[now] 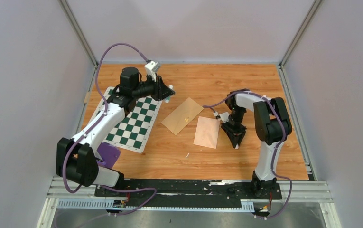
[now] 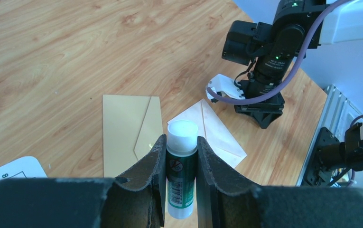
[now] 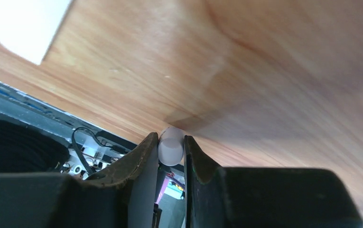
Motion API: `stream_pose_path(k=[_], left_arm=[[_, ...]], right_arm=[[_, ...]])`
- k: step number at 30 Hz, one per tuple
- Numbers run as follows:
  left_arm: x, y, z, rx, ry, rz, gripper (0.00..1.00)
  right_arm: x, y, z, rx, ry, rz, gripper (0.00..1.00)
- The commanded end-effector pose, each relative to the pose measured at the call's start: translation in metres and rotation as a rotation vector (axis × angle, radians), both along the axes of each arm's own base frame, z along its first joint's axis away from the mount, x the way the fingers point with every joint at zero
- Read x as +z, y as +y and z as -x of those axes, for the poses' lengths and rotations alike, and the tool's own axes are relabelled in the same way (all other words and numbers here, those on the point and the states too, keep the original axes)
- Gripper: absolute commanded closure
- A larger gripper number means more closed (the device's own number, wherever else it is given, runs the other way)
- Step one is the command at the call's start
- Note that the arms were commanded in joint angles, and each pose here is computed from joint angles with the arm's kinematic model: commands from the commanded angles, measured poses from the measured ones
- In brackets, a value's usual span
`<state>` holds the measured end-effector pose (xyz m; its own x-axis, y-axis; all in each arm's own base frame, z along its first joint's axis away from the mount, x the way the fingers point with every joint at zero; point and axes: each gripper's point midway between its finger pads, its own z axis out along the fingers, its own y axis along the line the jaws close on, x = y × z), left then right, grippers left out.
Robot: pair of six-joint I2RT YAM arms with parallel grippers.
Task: Place the letter into the envelope and seal it
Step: Adjust the solid glue cap at the center of the board, then close the solid glue cap on the solid glue.
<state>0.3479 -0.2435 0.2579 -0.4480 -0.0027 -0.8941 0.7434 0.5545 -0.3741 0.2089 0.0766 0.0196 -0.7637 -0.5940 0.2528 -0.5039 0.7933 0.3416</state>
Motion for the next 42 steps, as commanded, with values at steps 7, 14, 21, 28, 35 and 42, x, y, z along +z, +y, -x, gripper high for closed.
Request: stream_pose_path(k=[7, 14, 21, 28, 35, 42], left_arm=[[0.025, -0.003, -0.005, -0.006, -0.062, 0.018, 1.0], [0.025, -0.003, -0.005, -0.008, -0.055, 0.012, 1.0], [0.026, -0.005, -0.008, -0.01, -0.054, 0.022, 1.0], [0.028, -0.01, -0.011, -0.022, -0.041, 0.038, 1.0], [0.027, -0.011, -0.012, -0.024, -0.034, 0.039, 1.0], [0.028, -0.01, -0.01, -0.027, -0.038, 0.03, 1.0]], right_arm=[[-0.034, -0.018, -0.068, 0.01, -0.179, 0.175, 0.62], [-0.014, -0.01, -0.089, -0.03, -0.316, 0.126, 0.51], [0.014, -0.002, -0.076, -0.091, -0.5, -0.026, 0.48], [0.004, -0.031, -0.062, -0.162, -0.669, -0.053, 0.46], [0.003, -0.045, -0.07, -0.194, -0.726, -0.072, 0.49], [0.001, -0.045, -0.071, -0.156, -0.747, -0.088, 0.52]])
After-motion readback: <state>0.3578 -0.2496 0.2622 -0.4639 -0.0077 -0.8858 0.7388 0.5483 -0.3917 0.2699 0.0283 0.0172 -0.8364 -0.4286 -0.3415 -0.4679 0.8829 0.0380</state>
